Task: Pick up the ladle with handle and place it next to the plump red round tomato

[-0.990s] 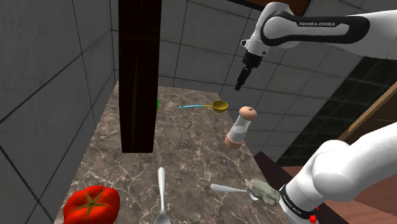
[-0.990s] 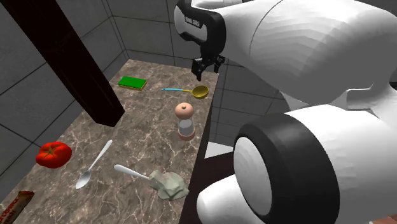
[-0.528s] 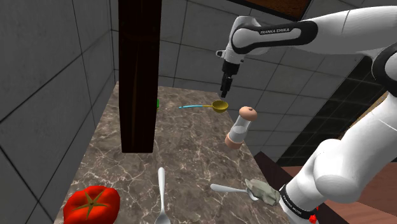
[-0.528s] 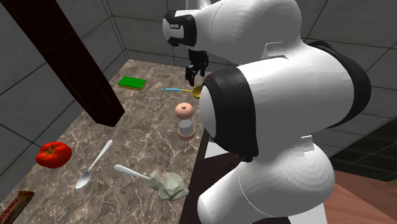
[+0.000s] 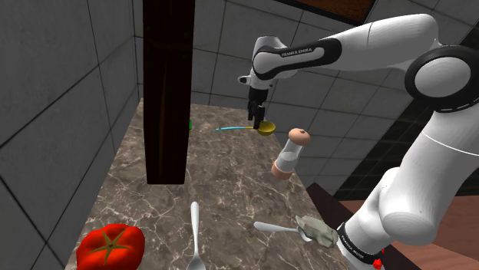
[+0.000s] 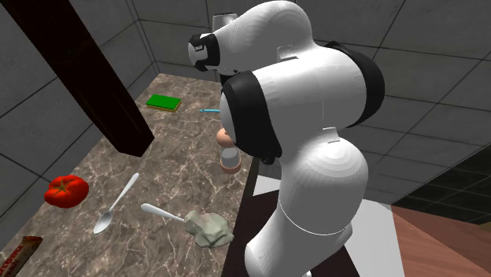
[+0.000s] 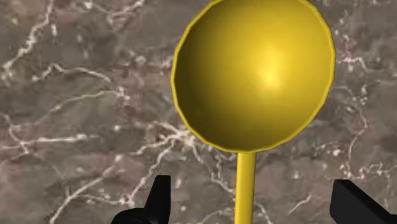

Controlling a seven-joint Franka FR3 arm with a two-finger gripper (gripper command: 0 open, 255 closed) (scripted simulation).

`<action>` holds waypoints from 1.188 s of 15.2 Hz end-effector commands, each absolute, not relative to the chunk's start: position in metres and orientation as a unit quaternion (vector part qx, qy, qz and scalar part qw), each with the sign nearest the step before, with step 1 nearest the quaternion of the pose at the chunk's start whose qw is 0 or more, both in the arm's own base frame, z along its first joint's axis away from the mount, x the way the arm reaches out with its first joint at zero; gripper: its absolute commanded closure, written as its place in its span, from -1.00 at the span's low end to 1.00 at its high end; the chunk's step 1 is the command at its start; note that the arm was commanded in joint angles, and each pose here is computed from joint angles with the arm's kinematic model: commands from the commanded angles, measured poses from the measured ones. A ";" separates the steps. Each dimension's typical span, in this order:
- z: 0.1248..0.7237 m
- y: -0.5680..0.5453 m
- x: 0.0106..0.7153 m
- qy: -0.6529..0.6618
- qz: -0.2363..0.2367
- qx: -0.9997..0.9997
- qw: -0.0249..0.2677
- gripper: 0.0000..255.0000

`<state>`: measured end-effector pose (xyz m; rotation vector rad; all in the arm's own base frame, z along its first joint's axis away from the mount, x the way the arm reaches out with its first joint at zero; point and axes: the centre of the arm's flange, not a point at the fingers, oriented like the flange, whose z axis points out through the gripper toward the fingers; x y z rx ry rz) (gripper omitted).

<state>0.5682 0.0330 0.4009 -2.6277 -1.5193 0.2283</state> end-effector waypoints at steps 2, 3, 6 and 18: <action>0.383 0.035 0.565 -0.501 0.076 -0.860 0.049 -1.00; 0.378 0.035 0.565 -0.501 0.076 -0.860 0.049 -1.00; 0.370 0.035 0.563 -0.501 0.076 -0.860 0.049 -1.00; 0.370 0.035 0.563 -0.501 0.076 -0.860 0.049 1.00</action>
